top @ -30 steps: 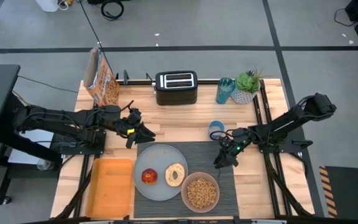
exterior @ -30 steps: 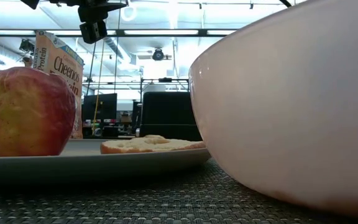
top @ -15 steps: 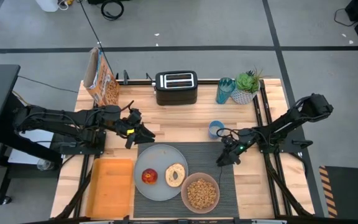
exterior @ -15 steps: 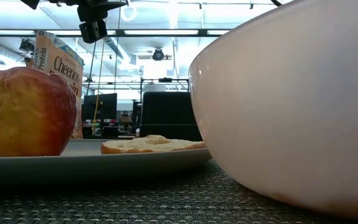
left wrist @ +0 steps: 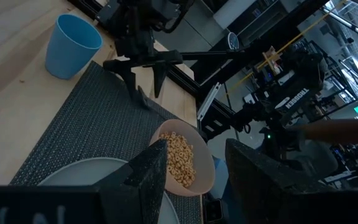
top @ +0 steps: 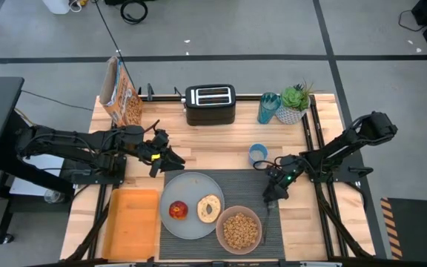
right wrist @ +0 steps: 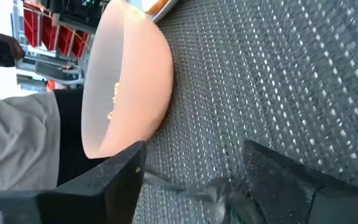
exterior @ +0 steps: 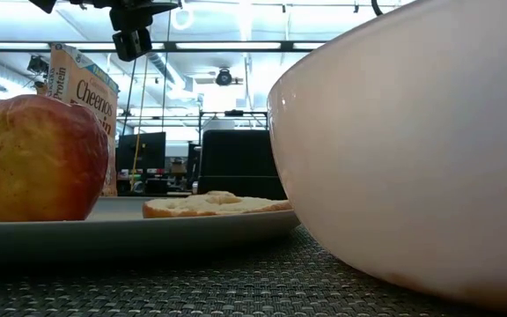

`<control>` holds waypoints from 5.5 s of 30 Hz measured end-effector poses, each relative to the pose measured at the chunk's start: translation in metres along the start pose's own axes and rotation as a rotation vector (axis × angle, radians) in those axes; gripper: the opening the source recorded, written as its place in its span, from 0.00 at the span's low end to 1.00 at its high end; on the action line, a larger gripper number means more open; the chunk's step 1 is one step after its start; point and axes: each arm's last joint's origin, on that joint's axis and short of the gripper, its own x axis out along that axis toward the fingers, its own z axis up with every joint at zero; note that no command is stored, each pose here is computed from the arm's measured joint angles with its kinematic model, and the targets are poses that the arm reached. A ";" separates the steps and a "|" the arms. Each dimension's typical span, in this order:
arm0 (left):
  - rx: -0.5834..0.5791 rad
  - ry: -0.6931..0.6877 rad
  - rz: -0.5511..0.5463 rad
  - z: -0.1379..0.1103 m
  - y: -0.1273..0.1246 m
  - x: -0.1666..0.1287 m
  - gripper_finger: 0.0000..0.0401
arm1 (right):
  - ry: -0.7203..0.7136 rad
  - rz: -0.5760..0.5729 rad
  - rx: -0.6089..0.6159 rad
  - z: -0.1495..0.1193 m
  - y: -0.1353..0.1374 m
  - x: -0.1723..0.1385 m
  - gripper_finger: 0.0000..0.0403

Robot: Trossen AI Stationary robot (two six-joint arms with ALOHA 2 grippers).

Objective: Arrange a breakfast setting
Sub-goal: Put the spoon on the black mat, then return to Home Position

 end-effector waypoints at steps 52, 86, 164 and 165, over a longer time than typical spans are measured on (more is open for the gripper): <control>0.002 0.032 -0.036 -0.001 -0.001 0.000 0.43 | 0.387 -0.657 -0.462 -0.004 0.082 -0.008 0.55; -0.015 0.038 -0.050 -0.001 -0.002 -0.001 0.43 | 0.296 -0.739 -0.307 -0.014 0.080 0.007 0.50; 0.182 -0.596 0.290 -0.100 0.090 -0.066 0.05 | -0.955 -0.310 -0.656 -0.016 0.042 -0.099 0.13; 0.182 -0.596 0.290 -0.100 0.090 -0.066 0.05 | -0.955 -0.310 -0.656 -0.016 0.042 -0.099 0.13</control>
